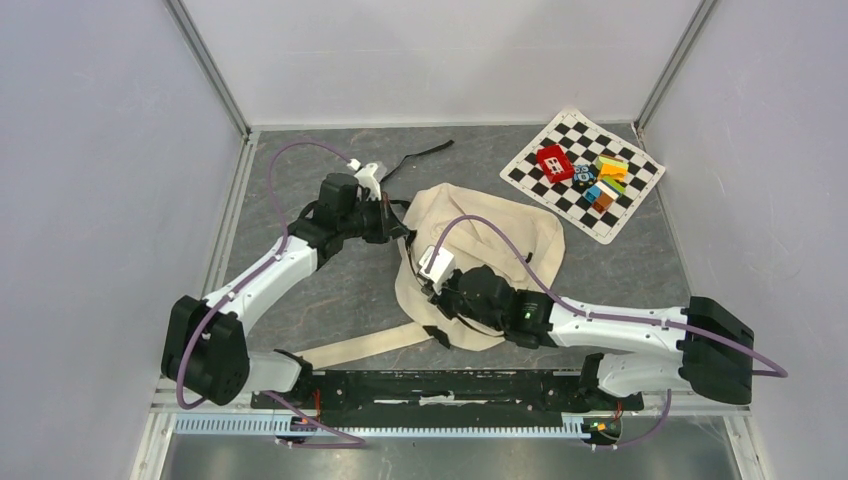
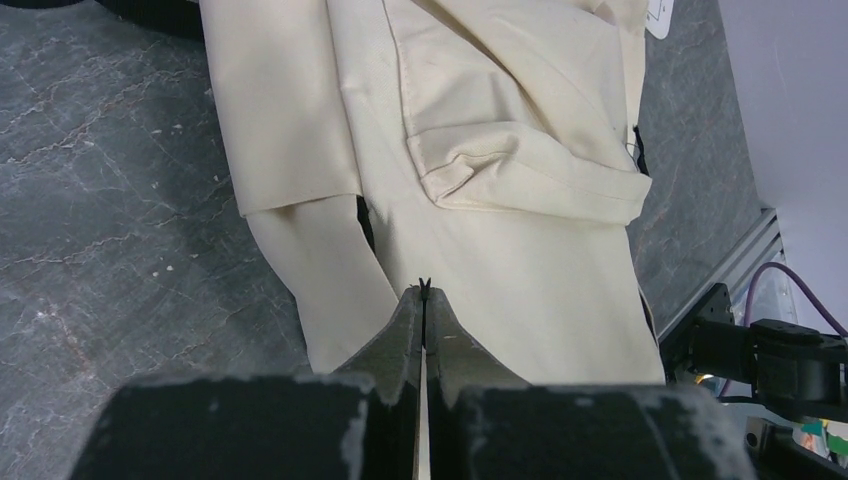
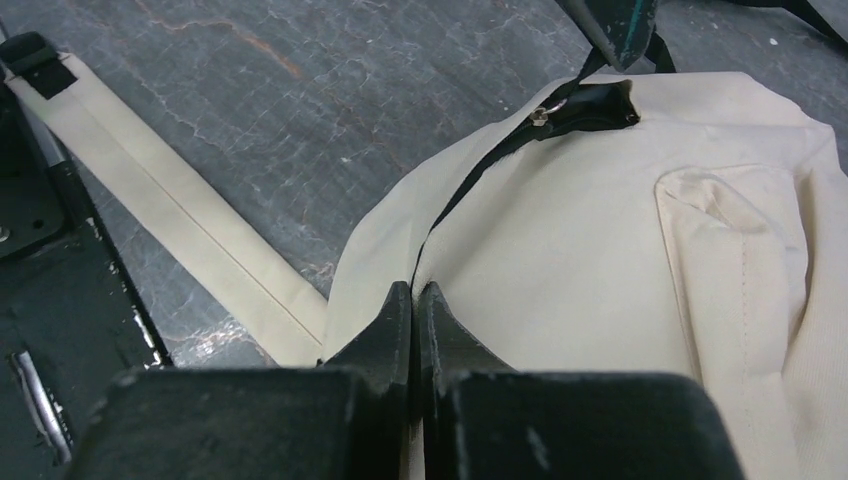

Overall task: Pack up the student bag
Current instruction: Zip the student bag at the center of the board.

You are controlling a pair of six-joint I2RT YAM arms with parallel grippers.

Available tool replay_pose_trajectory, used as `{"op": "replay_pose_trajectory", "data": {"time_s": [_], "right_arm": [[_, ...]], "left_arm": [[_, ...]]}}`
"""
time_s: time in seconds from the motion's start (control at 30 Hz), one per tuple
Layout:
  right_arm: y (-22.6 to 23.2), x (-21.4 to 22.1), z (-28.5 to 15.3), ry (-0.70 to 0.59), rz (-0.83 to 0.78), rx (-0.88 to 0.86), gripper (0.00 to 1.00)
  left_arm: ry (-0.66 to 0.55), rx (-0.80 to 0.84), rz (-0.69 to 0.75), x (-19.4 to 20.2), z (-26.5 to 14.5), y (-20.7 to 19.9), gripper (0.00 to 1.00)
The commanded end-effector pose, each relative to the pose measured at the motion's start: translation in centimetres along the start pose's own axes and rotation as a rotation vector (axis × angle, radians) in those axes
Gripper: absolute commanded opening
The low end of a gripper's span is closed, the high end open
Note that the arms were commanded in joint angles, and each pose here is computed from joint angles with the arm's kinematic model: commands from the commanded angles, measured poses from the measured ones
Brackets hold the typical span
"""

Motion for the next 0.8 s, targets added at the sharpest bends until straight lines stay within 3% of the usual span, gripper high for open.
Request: {"op": "replay_pose_trajectory", "data": {"time_s": [0.0,0.77], "right_arm": [[3.6,-1.0,-1.4,-0.025,0.011,-0.175,0.00],[11.1,-2.4,-3.8,-0.006,-0.111,-0.349,0.00]], "left_arm": [[-0.050,-0.011,0.047,-1.3,0.2,0.4,0.02],[-0.184,-0.400,0.018,-2.2,-2.3,6.9,0.02]]}}
Point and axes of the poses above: each gripper's point midway between its finger pads, its own z axis out along the fingers, its own y axis along the line the jaws close on, x = y × z, the point moved 2 cm from there along -z, back along the fingers, and after that the axes turned 1 degree about -z, right-handed, at the moved point
